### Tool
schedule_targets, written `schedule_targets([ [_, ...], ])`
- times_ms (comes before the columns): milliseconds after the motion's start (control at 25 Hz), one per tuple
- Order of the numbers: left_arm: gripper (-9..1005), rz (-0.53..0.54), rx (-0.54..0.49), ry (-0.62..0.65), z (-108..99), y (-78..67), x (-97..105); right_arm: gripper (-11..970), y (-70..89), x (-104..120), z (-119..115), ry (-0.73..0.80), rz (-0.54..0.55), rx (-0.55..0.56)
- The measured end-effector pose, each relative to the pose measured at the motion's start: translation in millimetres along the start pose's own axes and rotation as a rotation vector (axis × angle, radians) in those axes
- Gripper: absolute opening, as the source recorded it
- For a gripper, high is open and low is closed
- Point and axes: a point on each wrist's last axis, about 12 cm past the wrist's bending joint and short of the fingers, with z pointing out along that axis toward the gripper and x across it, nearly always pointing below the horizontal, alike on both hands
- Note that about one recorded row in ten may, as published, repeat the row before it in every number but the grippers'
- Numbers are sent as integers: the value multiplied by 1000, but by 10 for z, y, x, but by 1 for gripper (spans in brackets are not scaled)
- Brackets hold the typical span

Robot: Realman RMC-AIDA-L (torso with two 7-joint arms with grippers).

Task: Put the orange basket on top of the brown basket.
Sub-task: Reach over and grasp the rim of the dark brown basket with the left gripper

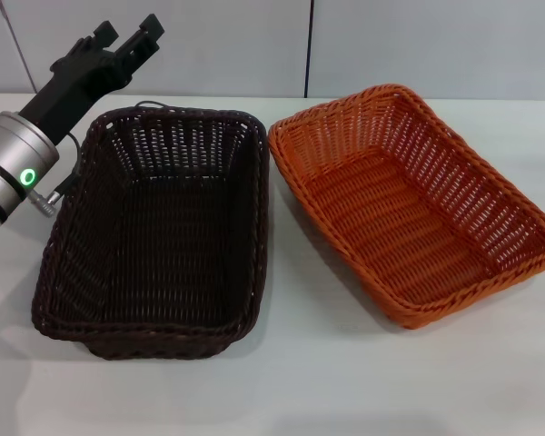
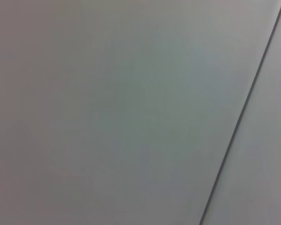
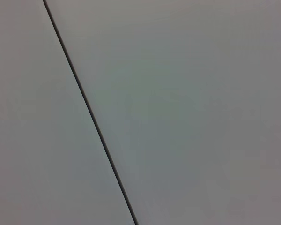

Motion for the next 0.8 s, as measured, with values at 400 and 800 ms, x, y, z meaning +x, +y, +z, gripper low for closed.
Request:
schedule_targets([
  [400,858,8,1,-3,21,6,-29,607,14,1,7,1,7,-2],
  [800,858,-39,-65,40,61,103,-45,607,37,32,-7,9,18,-1],
])
